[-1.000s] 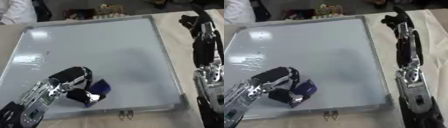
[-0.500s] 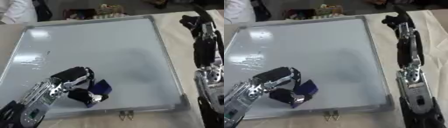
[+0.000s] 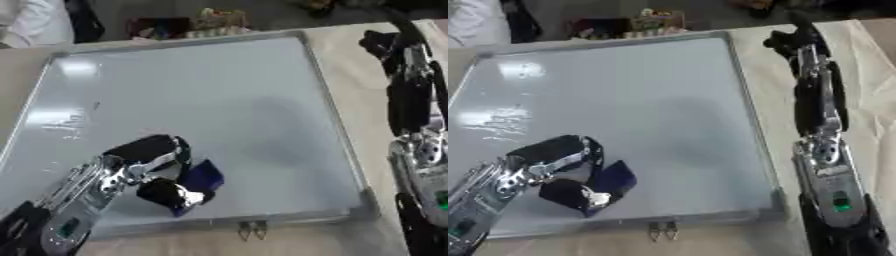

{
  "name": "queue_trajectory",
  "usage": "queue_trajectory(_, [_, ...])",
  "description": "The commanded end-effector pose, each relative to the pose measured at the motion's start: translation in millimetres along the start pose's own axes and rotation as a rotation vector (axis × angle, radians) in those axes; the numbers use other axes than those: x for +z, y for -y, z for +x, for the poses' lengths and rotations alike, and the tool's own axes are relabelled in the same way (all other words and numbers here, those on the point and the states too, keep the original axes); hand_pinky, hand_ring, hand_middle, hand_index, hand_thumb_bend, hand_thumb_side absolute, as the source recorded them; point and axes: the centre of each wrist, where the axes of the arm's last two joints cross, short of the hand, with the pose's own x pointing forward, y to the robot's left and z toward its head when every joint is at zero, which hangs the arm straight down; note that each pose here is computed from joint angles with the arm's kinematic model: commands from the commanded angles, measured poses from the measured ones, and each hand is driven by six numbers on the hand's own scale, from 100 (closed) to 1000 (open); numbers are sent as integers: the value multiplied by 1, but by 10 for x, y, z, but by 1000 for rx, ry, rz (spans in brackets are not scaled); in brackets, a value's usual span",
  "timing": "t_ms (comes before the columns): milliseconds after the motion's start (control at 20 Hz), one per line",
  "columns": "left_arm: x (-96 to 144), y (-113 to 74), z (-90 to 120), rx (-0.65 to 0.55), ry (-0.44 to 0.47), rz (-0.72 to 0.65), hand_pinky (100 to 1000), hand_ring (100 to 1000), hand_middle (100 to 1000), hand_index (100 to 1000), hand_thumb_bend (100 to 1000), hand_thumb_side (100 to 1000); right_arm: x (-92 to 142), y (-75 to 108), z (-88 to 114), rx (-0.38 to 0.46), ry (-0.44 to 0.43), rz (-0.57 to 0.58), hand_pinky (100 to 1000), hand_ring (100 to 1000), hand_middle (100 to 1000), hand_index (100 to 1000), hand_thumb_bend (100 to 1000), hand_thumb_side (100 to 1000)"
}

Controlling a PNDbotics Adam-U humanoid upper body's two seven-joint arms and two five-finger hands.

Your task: Wipe the whiteboard clean with a brush.

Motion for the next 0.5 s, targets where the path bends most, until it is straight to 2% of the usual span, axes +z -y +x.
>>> queue_trajectory(50, [1, 7, -2, -2, -5, -8, 713, 719, 539, 400, 320, 613, -36, 35, 43, 6, 22, 1, 875, 857, 605, 936, 100, 1000])
queue_trajectory(100, [0, 13, -7, -2, -7, -10, 705, 713, 529, 399, 296, 604, -36, 35, 43, 6, 23, 0, 875, 857, 605, 936, 101, 1000])
queue_trajectory(350, [-7, 39, -29, -3, -15, -19, 687, 697, 506, 390, 286, 600, -36, 38, 43, 6, 23, -1, 875, 857, 605, 936, 100, 1000])
queue_trajectory(500, [-7, 47, -38, -3, -15, -23, 688, 705, 545, 376, 293, 603, -37, 39, 43, 6, 24, -2, 875, 857, 605, 936, 100, 1000])
